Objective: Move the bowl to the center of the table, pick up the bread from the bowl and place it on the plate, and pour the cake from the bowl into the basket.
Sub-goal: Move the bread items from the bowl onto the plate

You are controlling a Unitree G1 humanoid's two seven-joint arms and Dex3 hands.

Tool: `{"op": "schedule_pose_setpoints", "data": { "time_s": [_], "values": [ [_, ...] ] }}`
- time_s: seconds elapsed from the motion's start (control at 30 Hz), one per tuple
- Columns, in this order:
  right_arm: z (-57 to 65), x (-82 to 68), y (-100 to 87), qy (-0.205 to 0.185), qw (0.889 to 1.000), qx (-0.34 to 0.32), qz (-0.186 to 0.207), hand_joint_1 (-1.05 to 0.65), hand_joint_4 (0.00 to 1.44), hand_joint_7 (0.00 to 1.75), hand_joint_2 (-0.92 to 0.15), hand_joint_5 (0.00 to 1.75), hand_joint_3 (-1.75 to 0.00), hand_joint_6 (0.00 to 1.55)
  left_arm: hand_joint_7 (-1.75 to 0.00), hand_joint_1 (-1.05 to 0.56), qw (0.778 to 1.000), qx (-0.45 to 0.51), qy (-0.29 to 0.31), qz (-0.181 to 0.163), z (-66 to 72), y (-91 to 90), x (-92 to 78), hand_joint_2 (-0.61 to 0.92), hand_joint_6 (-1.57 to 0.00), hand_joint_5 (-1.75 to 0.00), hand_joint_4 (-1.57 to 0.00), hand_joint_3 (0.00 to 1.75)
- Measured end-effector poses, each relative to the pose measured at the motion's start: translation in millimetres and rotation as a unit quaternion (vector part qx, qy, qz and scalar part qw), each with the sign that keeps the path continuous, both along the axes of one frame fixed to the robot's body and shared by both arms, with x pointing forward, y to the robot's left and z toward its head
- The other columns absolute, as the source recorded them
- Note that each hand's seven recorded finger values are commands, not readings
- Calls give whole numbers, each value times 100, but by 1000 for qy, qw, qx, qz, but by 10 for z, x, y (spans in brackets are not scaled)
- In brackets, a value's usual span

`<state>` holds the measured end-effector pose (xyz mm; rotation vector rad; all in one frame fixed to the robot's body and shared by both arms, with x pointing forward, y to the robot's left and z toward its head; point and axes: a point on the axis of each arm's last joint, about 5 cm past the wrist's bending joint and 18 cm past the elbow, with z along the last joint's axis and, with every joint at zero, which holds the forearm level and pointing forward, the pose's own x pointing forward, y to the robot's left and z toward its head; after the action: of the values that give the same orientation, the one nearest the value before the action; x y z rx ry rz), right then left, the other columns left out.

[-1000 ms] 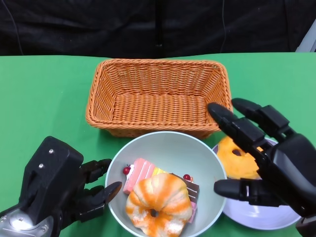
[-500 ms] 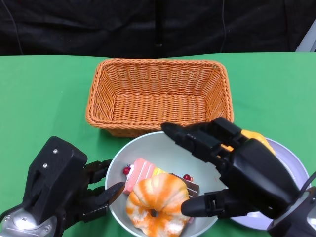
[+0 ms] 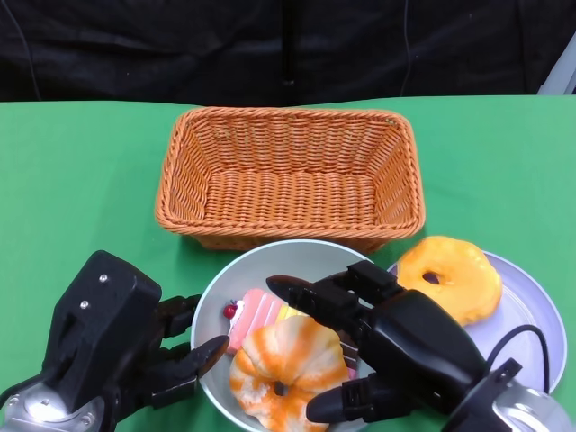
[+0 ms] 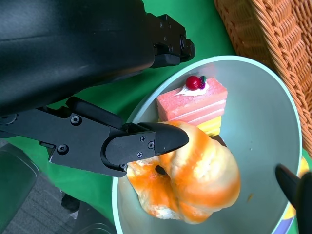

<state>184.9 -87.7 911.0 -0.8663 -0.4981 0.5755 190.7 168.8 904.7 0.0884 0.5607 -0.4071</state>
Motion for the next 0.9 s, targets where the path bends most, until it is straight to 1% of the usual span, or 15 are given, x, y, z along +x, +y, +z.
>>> {"op": "schedule_pose_setpoints", "data": {
  "time_s": [0.13,0.23,0.3,0.37,0.4,0.43,0.47,0.5,0.53,0.57,0.6,0.63,0.67,0.8,0.9],
  "values": [
    [-119,42,39,15,1000,-10,-9,-55,3,19,-92,79,-7,29,-1,-52,1000,4,-2,0,4,-4,1,92,-12,-3,-11,55],
    [-191,76,99,4,1000,-10,-23,-43,12,23,-92,82,-5,38,-1,-52,1000,9,-3,1,7,-5,2,92,-12,-3,-10,56],
    [-237,96,146,-5,999,-10,-30,-35,24,26,-92,81,-4,50,-1,-51,1000,11,-5,2,9,-7,5,92,-12,-3,-11,57],
    [-272,108,167,-7,999,-5,-37,-33,28,25,-92,78,-4,54,-1,-51,1000,13,-5,4,10,-9,5,92,-13,-3,-11,57],
    [-290,116,182,-12,999,0,-39,-21,55,34,-92,97,-4,75,-1,-51,1000,14,-4,5,10,-9,5,92,-13,-3,-12,57],
    [-313,131,194,-18,999,8,-41,-12,78,44,-92,119,-5,95,-1,-51,1000,14,-5,5,12,-11,7,92,-13,-3,-12,58],
    [-336,143,201,-25,999,16,-43,-7,88,53,-84,140,-23,106,-1,-50,1000,15,-5,6,13,-12,8,92,-12,-3,-11,58],
    [-358,148,206,-32,998,26,-45,-4,92,62,-64,157,-63,110,-1,-50,1000,16,-6,7,14,-14,9,92,-12,-3,-11,58],
    [-375,148,209,-42,997,37,-45,-3,97,93,-39,167,-108,106,-1,-50,1000,16,-6,7,14,-15,9,92,-12,-3,-11,58],
    [-391,144,211,-50,996,48,-47,-3,99,119,-29,171,-127,98,-1,-50,1000,16,-6,7,14,-17,9,92,-13,-3,-11,58],
    [-408,140,213,-57,995,58,-49,-3,100,139,-24,173,-137,92,-1,-50,1000,15,-6,7,13,-20,9,92,-13,-3,-11,58],
    [-421,136,216,-64,994,68,-50,-4,100,151,-21,174,-143,88,-1,-50,1000,14,-5,7,13,-23,9,92,-13,-3,-11,58],
    [-427,134,219,-71,993,75,-52,-5,99,157,-21,174,-145,84,-1,-50,1000,14,-5,7,13,-24,9,92,-13,-3,-11,58],
    [-426,127,229,-97,989,101,-54,-10,97,169,-25,175,-144,76,-1,-52,1000,20,-9,7,17,-25,12,92,-14,-4,-13,57],
    [-418,126,220,-108,986,116,-54,-11,98,172,-28,175,-144,74,-1,-53,999,30,-15,2,27,-29,12,92,-15,-5,-16,56]
  ]
}}
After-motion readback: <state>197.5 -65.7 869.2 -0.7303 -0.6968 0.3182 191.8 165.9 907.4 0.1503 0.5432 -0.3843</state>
